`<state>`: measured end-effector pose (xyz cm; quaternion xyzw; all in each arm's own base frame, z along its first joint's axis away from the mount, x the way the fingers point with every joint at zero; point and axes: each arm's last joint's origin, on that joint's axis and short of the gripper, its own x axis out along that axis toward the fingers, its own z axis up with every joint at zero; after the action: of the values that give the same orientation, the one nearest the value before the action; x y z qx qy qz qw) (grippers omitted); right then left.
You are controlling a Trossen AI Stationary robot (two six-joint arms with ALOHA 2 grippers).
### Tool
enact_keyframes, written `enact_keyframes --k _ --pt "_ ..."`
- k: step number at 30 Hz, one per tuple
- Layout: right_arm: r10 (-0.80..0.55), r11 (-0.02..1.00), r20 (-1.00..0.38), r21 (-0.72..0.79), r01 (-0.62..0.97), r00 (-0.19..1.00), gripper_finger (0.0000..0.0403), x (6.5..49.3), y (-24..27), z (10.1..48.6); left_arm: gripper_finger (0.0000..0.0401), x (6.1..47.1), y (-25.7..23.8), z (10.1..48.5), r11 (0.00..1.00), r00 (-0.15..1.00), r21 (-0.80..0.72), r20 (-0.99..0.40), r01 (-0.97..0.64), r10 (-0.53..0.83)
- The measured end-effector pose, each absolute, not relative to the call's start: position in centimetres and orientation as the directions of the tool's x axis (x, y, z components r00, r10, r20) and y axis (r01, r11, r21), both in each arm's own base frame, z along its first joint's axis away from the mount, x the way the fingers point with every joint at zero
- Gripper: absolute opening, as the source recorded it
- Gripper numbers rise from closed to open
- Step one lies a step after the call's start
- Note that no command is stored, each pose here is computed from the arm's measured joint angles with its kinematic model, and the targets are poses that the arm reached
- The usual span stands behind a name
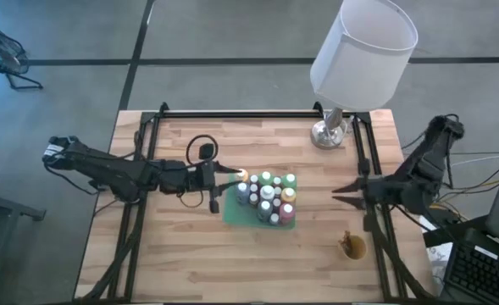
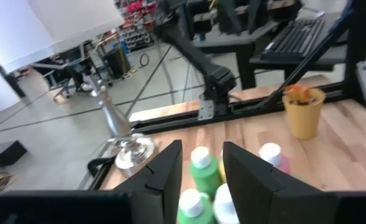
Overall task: Pick & Place Paint Supplies
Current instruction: Return to Home Position
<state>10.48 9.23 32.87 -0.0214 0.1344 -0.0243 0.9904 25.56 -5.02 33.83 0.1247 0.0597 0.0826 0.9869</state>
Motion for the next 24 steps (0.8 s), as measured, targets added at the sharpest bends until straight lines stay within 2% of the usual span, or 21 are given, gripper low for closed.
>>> enact_keyframes --k 5,10,14,18,24 --pt "-0.015 0.987 -0.264 -0.161 -0.029 0.964 0.0014 12.6 8.1 33.2 0.0076 25.7 -4.1 33.6 0.951 0.980 0.285 -0.117 -0.123 0.162" --pt "-0.041 0.981 -0.260 -0.195 -0.011 0.965 0.0008 12.8 6.2 33.0 0.0009 23.9 -3.5 33.9 0.944 0.981 0.309 -0.106 -0.120 0.159" --pt "-0.005 0.982 -0.247 -0.183 -0.042 0.969 0.0008 11.8 5.1 32.0 0.0008 20.3 -2.9 32.7 0.952 0.987 0.282 -0.076 -0.116 0.142" --pt "0.000 0.983 -0.151 -0.182 -0.028 0.988 0.0008 10.7 4.1 30.8 0.0004 16.8 -2.1 30.0 0.965 0.990 0.225 -0.015 -0.136 0.143" --pt "0.065 0.987 -0.034 -0.147 -0.069 0.997 0.0008 9.1 3.1 28.9 0.0003 13.6 -1.9 25.4 0.987 0.999 0.160 0.046 -0.023 0.016"
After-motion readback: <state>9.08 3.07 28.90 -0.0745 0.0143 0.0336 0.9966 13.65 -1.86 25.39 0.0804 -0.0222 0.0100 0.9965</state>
